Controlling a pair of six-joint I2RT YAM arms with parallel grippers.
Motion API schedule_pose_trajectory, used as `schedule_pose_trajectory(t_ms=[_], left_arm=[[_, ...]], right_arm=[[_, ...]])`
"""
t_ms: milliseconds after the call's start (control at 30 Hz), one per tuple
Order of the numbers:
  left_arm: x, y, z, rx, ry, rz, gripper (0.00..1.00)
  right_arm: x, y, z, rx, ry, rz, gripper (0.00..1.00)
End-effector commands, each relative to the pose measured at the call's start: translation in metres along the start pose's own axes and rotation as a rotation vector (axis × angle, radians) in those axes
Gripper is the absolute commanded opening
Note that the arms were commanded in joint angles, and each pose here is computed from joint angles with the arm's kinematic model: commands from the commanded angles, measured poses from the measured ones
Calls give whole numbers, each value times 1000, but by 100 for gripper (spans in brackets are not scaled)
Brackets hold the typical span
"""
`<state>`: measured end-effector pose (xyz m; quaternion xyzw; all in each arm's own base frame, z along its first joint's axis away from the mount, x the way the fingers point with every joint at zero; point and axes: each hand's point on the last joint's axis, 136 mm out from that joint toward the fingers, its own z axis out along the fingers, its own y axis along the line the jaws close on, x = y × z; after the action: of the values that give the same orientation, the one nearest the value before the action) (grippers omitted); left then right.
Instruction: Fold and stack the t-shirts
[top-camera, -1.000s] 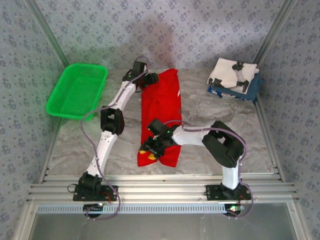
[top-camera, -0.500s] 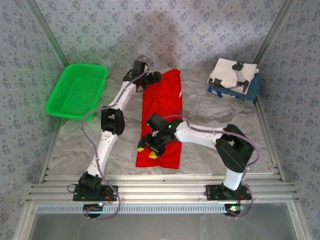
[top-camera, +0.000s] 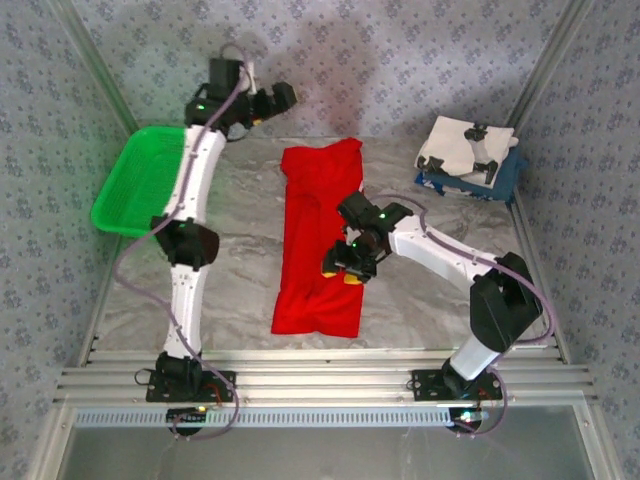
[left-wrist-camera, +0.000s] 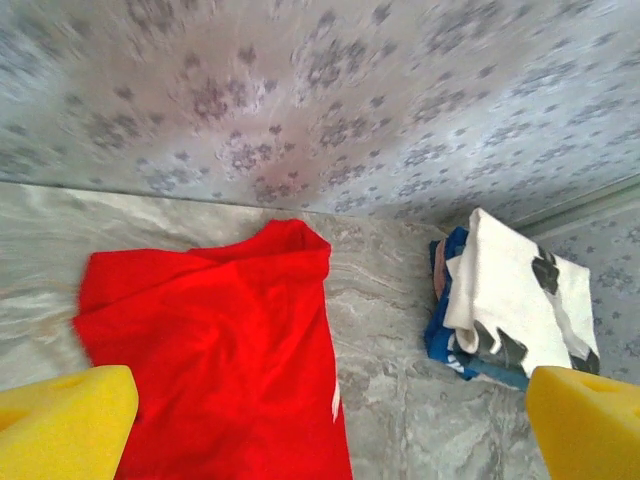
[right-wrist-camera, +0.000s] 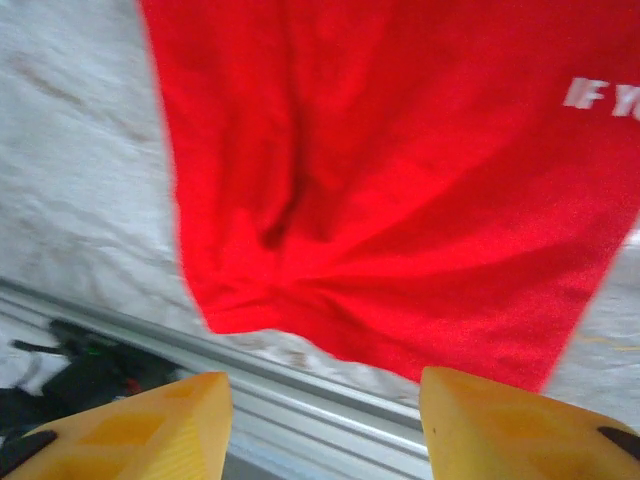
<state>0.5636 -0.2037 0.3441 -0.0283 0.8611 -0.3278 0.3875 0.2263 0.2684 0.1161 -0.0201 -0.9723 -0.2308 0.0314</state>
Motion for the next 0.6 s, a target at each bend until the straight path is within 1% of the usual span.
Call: schedule_pose_trajectory(t_ms=[0, 67, 133, 200, 233, 333, 467, 567], left_arm=[[71, 27, -25, -159, 255, -2, 99], [103, 38, -35, -193, 317, -29, 98], [132, 50, -50, -216, 323, -79, 98], [169, 71, -65, -269, 354, -130, 98], [190, 81, -73, -296, 376, -158, 98], [238, 97, -95, -329, 423, -224, 97], [298, 101, -123, -355, 480, -282, 96], [344, 106, -135, -383, 515, -343, 94]], right_arm=[[5, -9, 9, 27, 13, -78, 50], [17, -23, 28, 54, 64, -68, 46], [23, -31, 41, 68, 94, -61, 43], [28, -37, 49, 90, 117, -59, 37], [31, -39, 52, 99, 130, -63, 35], [42, -46, 56, 137, 161, -80, 31], [54, -64, 61, 213, 217, -86, 30], [59, -78, 64, 273, 247, -79, 30]])
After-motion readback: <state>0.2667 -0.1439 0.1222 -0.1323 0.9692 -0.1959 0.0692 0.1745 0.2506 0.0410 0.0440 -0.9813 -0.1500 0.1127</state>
